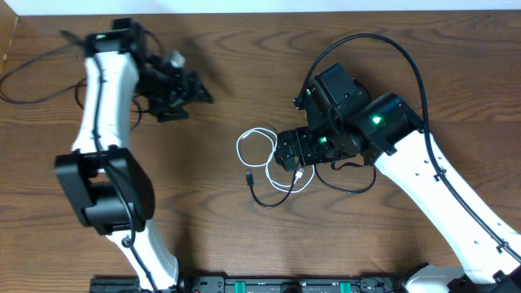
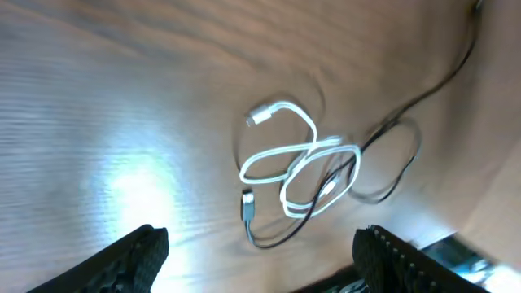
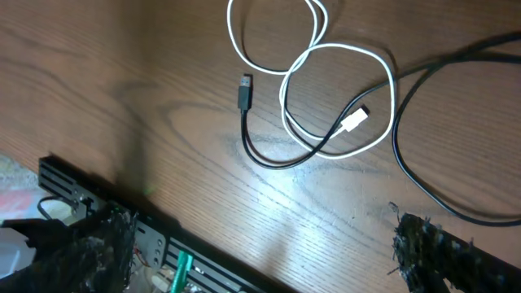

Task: Untangle cables

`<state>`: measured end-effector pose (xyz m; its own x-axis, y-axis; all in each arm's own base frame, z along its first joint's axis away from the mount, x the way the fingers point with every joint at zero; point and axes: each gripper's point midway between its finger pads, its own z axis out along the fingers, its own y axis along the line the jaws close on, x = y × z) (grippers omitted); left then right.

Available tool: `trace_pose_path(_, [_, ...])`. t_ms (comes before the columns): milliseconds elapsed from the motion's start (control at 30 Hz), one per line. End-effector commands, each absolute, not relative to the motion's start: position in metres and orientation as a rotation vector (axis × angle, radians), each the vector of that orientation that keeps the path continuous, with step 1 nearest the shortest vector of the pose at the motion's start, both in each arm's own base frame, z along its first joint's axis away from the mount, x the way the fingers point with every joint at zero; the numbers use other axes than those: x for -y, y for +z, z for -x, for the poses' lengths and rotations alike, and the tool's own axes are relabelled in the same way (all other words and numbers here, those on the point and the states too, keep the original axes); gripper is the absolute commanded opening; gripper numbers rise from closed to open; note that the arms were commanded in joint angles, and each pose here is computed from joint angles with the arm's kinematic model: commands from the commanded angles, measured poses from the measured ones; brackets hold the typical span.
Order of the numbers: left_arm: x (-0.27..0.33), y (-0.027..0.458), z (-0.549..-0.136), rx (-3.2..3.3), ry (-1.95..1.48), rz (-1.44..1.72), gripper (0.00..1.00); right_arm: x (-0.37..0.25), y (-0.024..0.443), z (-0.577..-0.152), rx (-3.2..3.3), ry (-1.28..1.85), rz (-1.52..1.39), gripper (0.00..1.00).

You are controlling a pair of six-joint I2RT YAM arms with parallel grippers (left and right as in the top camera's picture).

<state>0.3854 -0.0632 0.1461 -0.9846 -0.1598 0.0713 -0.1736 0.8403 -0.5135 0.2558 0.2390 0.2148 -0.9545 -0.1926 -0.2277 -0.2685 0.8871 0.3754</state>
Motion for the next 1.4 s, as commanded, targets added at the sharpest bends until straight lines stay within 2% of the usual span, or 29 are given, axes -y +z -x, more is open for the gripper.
trace_pose_path(0, [0.087,0.128,-0.368,3.004,0.619,-0.020,0.78,-0.241,0.212,-0.252,-2.899,0.613,0.324,0.99])
trace_pose_path(133, [0.105,0.107,-0.356,3.013,0.419,0.135,0.78,-0.236,0.209,-0.242,-2.945,0.601,0.322,0.99])
trace_pose_path(267, [0.127,0.092,-0.352,3.017,0.408,0.169,0.78,-0.231,0.214,-0.234,-2.958,0.605,0.323,0.99])
trace_pose_path(467, [0.136,0.080,-0.354,3.032,0.410,0.103,0.78,-0.220,0.252,-0.223,-2.799,0.647,0.429,0.99])
trace_pose_path(667, [0.134,0.075,-0.355,3.037,0.391,0.097,0.78,-0.198,0.278,-0.222,-2.678,0.567,0.390,0.99])
trace_pose_path(933, [0.166,0.086,-0.336,2.919,0.651,0.205,0.78,-0.196,0.280,-0.218,-2.676,0.572,0.384,0.99])
trace_pose_path(1133, [0.185,0.087,-0.323,2.891,0.639,0.295,0.78,-0.197,0.270,-0.225,-2.706,0.533,0.368,0.99])
trace_pose_path(1167, [0.189,0.086,-0.321,2.888,0.630,0.315,0.79,-0.196,0.266,-0.227,-2.727,0.526,0.342,0.99])
trace_pose_path(1200, [0.190,0.085,-0.320,2.891,0.613,0.317,0.94,-0.193,0.264,-0.230,-2.746,0.516,0.287,0.99])
trace_pose_path(1367, [0.175,0.078,-0.321,2.936,0.424,0.264,0.96,-0.132,0.256,-0.261,-2.738,0.245,-0.096,0.99])
